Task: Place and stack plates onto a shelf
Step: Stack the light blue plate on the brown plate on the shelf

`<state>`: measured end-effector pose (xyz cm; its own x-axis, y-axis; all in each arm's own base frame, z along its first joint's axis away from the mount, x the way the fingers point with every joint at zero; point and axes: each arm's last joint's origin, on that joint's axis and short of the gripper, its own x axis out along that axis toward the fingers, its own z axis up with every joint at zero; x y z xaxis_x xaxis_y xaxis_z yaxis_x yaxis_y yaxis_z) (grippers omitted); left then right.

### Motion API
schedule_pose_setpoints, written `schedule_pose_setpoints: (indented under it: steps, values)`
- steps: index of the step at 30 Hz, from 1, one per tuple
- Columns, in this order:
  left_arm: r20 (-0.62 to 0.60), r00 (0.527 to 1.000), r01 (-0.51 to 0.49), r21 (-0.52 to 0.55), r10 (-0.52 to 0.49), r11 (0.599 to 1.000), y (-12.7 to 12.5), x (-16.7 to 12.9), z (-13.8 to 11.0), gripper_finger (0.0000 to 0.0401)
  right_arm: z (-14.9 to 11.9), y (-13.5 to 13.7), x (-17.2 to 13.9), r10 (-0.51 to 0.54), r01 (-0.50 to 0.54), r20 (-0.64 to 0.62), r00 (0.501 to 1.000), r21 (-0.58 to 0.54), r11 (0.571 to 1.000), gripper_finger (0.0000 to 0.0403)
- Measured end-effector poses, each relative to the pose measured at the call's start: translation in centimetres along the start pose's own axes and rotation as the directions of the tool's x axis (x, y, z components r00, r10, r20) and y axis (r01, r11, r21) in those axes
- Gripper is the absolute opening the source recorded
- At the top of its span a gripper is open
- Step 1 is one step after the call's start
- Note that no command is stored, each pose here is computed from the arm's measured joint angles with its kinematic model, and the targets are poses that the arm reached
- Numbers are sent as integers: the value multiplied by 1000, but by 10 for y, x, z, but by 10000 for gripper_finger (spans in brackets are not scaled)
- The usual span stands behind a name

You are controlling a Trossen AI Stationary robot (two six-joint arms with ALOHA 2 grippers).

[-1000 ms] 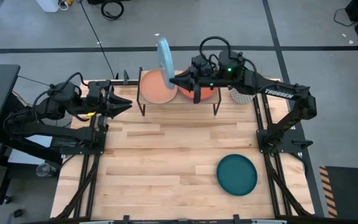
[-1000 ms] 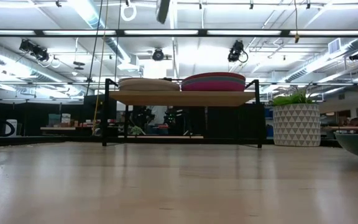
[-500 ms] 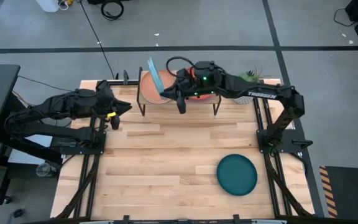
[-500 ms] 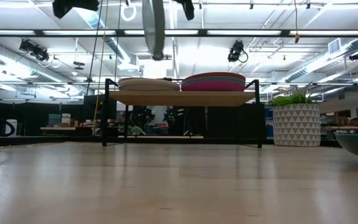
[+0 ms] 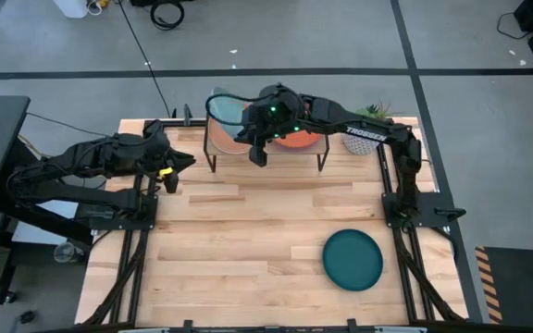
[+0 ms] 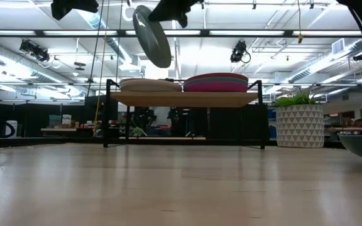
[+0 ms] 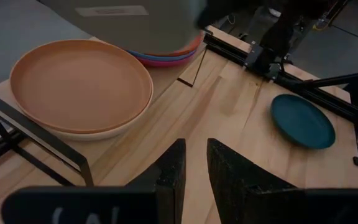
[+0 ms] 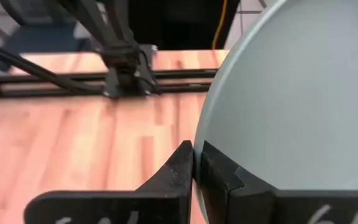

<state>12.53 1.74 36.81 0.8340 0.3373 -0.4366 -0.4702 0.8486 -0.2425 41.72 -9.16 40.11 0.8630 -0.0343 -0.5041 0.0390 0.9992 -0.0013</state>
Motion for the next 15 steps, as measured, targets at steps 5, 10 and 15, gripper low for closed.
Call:
schedule_pose_setpoints:
  steps: [5, 10, 15]
  values:
    - [-4, 1000, -1, 2, 1, 1000, 0, 0, 0, 71, -4, -4, 7, -99, 94, -31, 995, -143, 985, 27]
    - [-3, 1000, -1, 3, 1, 1000, 0, 0, 0, 71, -13, -12, 14, -121, 99, -95, 988, -213, 972, 27]
    - [-3, 1000, 0, 3, 0, 1000, 0, 0, 0, 71, -29, -20, 32, -120, 69, -193, 974, -252, 965, 27]
